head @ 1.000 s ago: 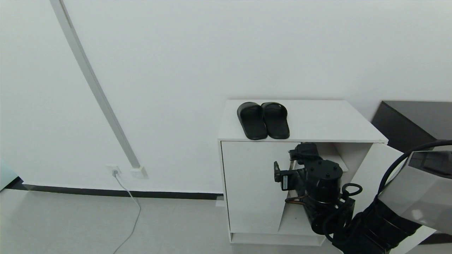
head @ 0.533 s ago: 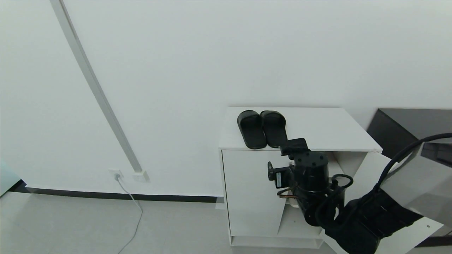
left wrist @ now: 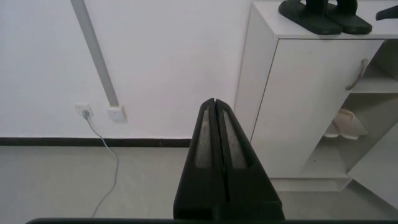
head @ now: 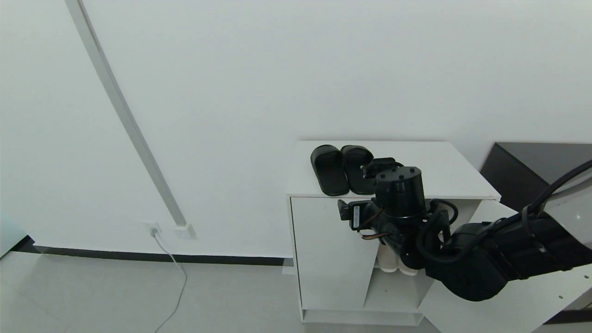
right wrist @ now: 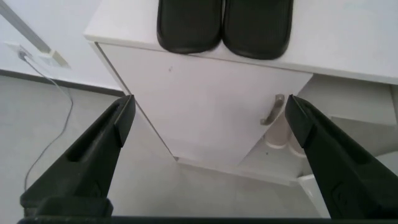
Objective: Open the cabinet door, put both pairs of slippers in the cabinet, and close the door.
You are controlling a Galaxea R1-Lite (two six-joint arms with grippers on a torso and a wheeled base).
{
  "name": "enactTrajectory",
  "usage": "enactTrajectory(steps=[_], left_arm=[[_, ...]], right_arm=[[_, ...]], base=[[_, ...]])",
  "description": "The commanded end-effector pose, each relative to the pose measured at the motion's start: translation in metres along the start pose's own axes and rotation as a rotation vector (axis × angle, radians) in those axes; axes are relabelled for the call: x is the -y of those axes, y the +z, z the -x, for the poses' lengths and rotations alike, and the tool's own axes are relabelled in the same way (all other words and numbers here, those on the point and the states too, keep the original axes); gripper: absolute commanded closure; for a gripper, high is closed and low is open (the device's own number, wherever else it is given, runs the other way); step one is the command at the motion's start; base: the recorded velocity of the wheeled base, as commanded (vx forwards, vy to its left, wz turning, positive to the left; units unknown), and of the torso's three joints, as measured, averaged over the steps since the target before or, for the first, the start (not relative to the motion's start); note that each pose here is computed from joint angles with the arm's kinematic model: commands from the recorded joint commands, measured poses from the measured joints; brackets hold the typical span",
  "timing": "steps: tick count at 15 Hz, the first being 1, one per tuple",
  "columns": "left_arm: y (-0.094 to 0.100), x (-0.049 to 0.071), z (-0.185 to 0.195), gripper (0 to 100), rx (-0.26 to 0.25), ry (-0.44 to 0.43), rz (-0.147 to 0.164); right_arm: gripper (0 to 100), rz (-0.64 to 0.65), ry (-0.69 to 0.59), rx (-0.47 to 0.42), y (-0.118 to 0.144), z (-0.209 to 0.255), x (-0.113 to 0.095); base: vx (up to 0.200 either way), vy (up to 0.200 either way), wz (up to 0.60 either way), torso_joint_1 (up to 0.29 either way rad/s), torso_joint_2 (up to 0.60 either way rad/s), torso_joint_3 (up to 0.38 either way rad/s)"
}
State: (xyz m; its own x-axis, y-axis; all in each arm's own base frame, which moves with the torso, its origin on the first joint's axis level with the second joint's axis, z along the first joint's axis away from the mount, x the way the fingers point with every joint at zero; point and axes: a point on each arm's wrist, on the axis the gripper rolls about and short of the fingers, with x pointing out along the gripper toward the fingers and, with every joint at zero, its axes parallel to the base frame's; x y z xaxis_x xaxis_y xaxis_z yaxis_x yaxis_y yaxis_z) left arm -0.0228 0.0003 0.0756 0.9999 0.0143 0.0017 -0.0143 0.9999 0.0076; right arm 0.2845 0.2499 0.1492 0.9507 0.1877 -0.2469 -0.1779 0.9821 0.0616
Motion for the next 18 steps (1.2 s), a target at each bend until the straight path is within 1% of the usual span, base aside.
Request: enactTrajectory(steps=[1, 6, 14, 18], left_arm=[[0.0, 0.0, 0.0, 100, 0.0, 0.001, 0.0], [0.0, 0.0, 0.0, 100, -0.002, 0.0, 0.0], [0.0, 0.0, 0.0, 100, -0.003, 0.0, 0.0], [0.0, 0.0, 0.0, 100, -0.002, 0.001, 0.0]], right_arm=[[0, -0.003, -0.001, 0.004, 0.0, -0.001, -0.001], [0, -0.006, -0.011, 0.03, -0.011, -0.015, -0.003], [0, -0.004, -0.021, 0.021, -0.015, -0.02, -0.002], [0, 0.004, -0.034, 0.001, -0.026, -0.033, -0.002]], base=[[0.0, 0.0, 0.0, 0.0, 0.0, 0.0], [0.2, 0.0, 0.0, 0.001, 0.0, 0.0], [0.2, 0.0, 0.0, 0.001, 0.0, -0.001], [0.2, 0.0, 0.0, 0.002, 0.0, 0.002]])
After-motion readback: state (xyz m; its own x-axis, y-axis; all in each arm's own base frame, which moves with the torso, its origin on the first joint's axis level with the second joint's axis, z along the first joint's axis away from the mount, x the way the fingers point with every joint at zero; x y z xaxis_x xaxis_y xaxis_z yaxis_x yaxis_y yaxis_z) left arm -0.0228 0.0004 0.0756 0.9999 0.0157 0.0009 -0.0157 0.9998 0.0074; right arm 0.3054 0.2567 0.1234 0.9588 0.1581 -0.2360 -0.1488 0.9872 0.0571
